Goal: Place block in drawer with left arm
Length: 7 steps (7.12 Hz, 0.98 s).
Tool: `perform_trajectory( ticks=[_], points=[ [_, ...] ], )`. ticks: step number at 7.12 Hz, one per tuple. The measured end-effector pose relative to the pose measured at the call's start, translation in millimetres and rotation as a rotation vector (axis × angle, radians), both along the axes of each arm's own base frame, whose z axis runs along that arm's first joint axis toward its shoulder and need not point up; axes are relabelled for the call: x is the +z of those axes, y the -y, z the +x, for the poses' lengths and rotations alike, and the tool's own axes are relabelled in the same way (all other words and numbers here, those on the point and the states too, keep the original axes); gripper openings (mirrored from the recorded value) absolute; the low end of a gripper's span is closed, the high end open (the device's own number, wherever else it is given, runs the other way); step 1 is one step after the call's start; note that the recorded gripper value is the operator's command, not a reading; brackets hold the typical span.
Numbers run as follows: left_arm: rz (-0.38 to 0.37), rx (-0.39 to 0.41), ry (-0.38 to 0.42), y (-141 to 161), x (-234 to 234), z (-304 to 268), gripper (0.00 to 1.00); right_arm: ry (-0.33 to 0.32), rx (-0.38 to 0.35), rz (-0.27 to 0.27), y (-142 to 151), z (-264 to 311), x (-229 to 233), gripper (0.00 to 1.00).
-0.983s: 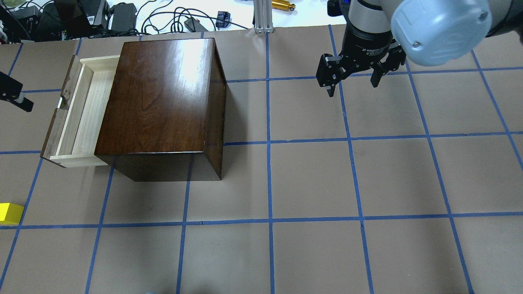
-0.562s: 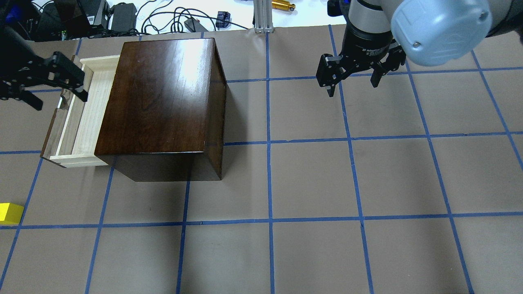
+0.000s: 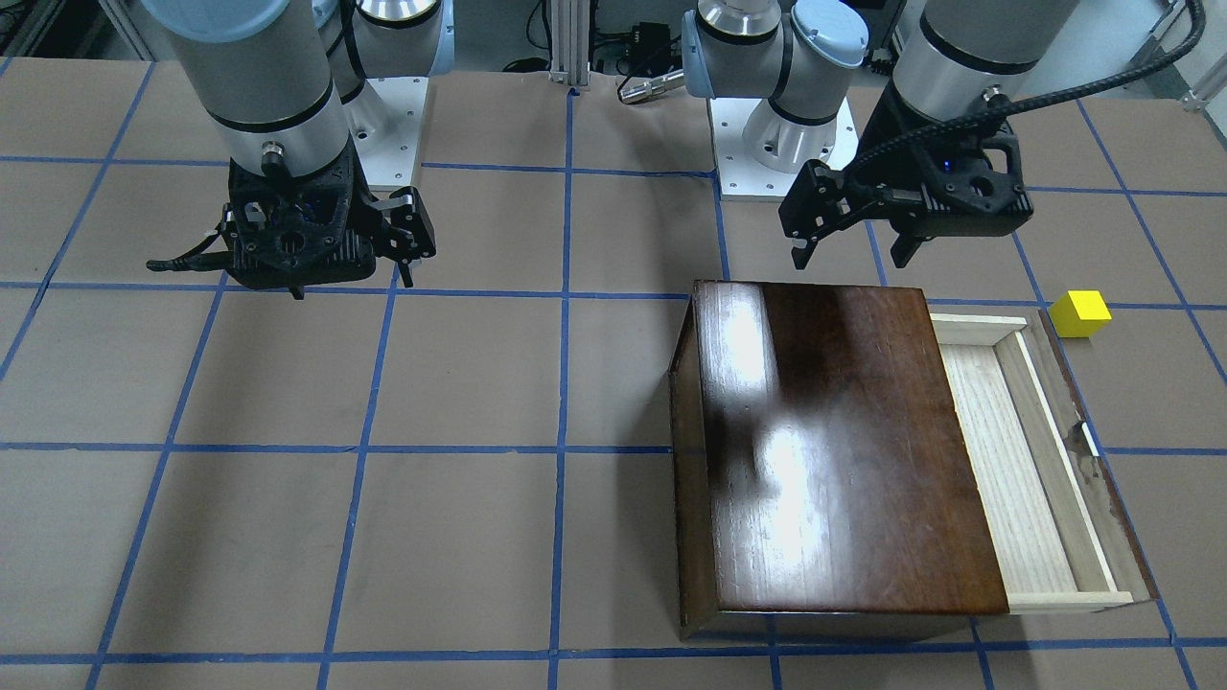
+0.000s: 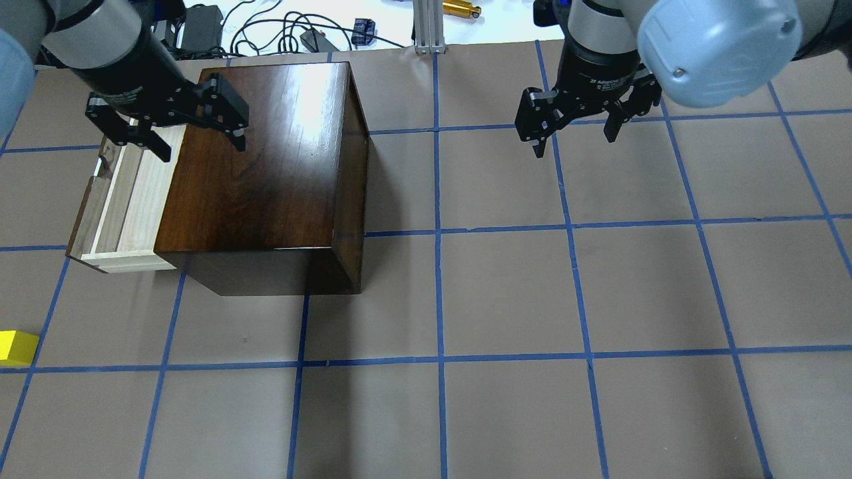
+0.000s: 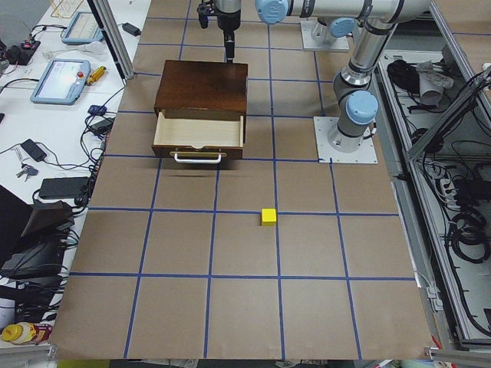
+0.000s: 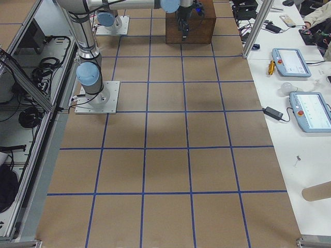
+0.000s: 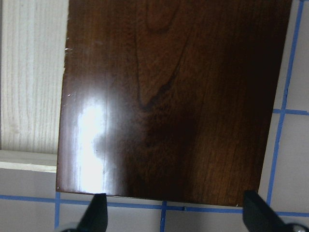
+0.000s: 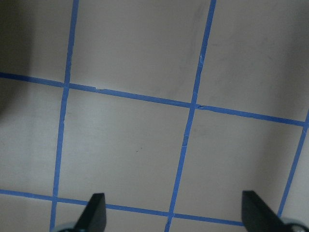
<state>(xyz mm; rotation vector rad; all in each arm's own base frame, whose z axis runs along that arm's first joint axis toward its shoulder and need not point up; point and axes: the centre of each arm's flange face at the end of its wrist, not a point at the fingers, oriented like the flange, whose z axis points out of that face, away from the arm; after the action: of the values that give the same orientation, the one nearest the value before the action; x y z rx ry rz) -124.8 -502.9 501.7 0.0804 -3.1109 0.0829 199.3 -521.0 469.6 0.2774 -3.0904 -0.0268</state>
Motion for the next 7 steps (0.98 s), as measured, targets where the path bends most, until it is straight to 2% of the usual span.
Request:
perform_trajectory(
  ticks=[5,7],
  points=[
    [-0.016,-0.027,0.004,-2,3,-6,1.0,0.0,0.001,0.0,0,0,0,1.0],
    [-0.026,-0.1,0.014,-5,9,6,1.0,0.0,0.0,0.0,0,0,0,1.0]
  ],
)
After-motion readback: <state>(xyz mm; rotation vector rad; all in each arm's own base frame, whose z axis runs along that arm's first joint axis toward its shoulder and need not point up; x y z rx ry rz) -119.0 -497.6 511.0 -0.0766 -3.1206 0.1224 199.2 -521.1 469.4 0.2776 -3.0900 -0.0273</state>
